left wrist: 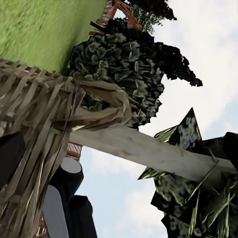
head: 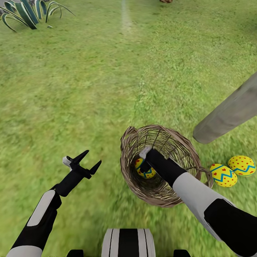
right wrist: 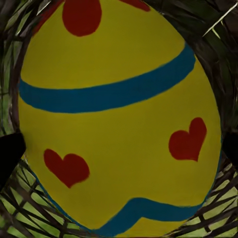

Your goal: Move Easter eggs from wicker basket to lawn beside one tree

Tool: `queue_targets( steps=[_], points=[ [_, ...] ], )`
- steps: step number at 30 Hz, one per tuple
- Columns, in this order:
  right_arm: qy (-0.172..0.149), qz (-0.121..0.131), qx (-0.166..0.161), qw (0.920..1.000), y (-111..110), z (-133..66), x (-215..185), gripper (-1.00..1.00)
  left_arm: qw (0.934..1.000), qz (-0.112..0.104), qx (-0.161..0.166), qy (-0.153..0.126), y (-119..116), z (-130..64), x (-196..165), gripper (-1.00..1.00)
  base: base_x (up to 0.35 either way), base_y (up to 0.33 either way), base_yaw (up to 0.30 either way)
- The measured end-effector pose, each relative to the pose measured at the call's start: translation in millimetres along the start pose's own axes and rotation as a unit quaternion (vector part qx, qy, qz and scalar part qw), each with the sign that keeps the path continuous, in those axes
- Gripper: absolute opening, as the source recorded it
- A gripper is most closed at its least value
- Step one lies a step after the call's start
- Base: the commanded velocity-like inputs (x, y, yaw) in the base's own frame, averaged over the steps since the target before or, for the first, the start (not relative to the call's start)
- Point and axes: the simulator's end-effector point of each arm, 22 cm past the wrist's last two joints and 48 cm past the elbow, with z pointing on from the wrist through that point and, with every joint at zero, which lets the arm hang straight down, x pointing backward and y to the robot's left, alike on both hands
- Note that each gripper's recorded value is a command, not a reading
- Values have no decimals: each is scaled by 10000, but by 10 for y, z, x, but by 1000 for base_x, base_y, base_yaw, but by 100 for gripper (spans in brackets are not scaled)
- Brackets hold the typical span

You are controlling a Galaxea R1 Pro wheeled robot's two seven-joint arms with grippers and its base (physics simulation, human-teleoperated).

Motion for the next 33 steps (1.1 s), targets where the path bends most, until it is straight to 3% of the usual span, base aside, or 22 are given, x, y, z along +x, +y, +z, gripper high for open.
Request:
queue_targets(
  steps=[8, 11, 12, 20, 33],
  points=[
    [-82, 45, -123, 9999, 61, 48, -46, 100, 10000, -55, -56, -31, 91, -24, -27, 100, 0, 0, 0],
    [-86, -67, -15, 9999, 23, 94, -50, 100, 9999, -94, -98, -54, 161, -43, -47, 100, 0, 0, 0],
    [-112, -87, -6, 9999, 24, 100, -71, -100, 9999, -108, -111, -62, 183, -49, -54, 100, 0, 0, 0],
    [-209, -146, 13, 9997, 32, 125, -140, -100, 9997, -161, -166, -92, 274, -73, -81, 100, 0, 0, 0],
    [-55, -50, -19, 10000, 18, 86, -28, -100, 9999, -89, -100, -28, 147, -33, -29, 100, 0, 0, 0]
  ],
)
